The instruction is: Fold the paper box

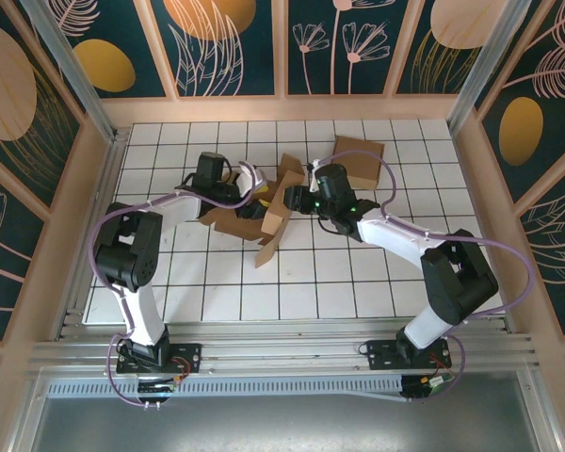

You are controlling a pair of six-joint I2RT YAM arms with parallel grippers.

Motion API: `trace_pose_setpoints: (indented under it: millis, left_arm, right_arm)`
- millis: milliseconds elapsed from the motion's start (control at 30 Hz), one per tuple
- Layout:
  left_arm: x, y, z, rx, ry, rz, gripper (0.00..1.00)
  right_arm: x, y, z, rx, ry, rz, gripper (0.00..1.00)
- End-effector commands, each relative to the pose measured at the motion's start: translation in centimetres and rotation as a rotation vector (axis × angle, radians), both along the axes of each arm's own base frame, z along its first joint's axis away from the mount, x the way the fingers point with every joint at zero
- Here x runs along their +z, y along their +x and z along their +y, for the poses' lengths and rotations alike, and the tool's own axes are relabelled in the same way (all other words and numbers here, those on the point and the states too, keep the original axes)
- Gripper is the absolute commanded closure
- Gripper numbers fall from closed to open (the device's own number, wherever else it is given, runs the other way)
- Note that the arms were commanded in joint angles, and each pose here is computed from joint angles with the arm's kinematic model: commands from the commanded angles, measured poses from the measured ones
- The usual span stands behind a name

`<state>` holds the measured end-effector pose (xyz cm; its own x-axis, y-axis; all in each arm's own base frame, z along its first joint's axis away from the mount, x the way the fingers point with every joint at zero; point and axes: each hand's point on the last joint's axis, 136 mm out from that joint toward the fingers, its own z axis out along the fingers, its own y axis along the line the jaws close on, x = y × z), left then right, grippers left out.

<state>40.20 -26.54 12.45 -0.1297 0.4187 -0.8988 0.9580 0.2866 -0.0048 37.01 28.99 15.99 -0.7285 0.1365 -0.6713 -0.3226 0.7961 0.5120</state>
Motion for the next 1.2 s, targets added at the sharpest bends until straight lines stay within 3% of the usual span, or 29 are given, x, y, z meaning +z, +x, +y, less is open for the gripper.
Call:
trace_pose_setpoints:
  millis: [0, 167, 433, 700, 833, 1067, 1167]
  left_arm:
    - [1.5, -0.1, 1.1, -0.021, 0.028, -0.086, 0.36]
    - [2.1, 3.4, 3.0, 0.065, 0.082, -0.164, 0.37]
    - [2.3, 9.9, 1.2, -0.017, 0.110, -0.330, 0.39]
    - [0.3, 15.5, -0.5, -0.007, 0.048, -0.267, 0.41]
    - [-0.4, 15.2, -1.2, -0.055, 0.004, -0.244, 0.40]
    - [-0.1, 11.8, -2.4, -0.251, -0.089, -0.255, 0.40]
    - [-0.4, 11.9, -2.5, -0.257, -0.096, -0.263, 0.42]
  right_arm:
    - [-1.9, 0.0, -0.4, -0.001, -0.070, 0.034, 0.50]
    - [-1.6, -0.1, -0.1, 0.015, -0.067, 0.030, 0.50]
    - [-1.8, -0.2, 0.4, 0.065, -0.082, 0.013, 0.51]
    - [-1.4, -0.2, 1.1, 0.098, -0.071, 0.018, 0.51]
    - [-1.2, 0.0, 1.3, 0.104, -0.073, 0.013, 0.52]
    - [-1.1, 0.0, 1.3, 0.109, -0.076, 0.010, 0.52]
    - [-1.1, -0.1, 1.4, 0.111, -0.077, 0.014, 0.52]
